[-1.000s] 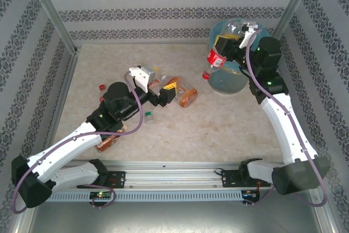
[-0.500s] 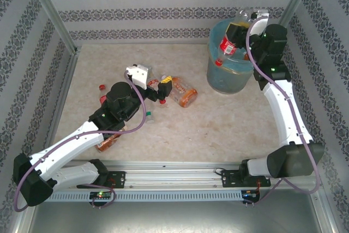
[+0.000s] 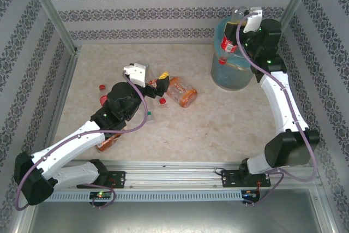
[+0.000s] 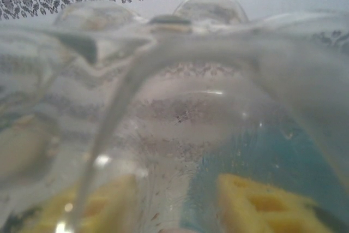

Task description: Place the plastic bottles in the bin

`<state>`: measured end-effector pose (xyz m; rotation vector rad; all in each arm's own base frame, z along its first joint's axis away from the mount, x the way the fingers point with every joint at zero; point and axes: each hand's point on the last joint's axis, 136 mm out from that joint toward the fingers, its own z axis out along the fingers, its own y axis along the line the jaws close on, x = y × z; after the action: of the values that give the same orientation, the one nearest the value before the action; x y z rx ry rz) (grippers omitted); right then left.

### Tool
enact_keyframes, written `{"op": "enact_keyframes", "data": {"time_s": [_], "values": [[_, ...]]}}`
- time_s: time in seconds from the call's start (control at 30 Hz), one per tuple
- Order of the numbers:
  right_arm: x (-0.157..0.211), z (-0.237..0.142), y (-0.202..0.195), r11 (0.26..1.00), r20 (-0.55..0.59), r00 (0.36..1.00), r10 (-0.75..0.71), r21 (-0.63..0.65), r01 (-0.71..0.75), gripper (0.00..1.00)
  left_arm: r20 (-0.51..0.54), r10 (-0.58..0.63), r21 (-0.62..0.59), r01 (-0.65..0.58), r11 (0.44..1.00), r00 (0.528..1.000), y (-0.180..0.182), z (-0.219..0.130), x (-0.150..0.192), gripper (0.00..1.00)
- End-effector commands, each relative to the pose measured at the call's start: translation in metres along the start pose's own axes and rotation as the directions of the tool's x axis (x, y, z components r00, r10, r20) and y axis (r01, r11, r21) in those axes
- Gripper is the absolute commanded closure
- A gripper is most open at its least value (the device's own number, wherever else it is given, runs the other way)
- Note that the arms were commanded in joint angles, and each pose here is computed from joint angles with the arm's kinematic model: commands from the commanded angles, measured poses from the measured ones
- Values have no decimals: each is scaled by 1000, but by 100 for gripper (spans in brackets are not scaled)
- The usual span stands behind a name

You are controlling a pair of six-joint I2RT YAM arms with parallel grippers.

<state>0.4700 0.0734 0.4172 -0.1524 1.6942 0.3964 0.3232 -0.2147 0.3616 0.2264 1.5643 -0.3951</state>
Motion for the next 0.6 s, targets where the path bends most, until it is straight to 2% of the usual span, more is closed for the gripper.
{"op": "enact_keyframes", "data": {"time_s": [0.0,0.2,0.33,0.47,0.57], "values": [[-23,-7,10,999,51,999,-19,-44,21,56,59,5,-31,-3,1000,998,4,-1,-13,0],[-41,-19,33,988,75,996,45,-151,-34,57,59,7,-34,-5,999,998,4,-2,-14,0],[-69,-31,52,978,119,992,52,-208,-26,58,56,9,-38,-7,999,998,6,-3,-12,0],[-96,-37,49,988,174,985,6,-152,21,57,49,14,-62,-11,998,999,10,-4,-10,0],[-103,-30,23,998,178,982,-59,-22,64,57,9,9,-118,-8,993,1000,20,-1,-1,0]]}}
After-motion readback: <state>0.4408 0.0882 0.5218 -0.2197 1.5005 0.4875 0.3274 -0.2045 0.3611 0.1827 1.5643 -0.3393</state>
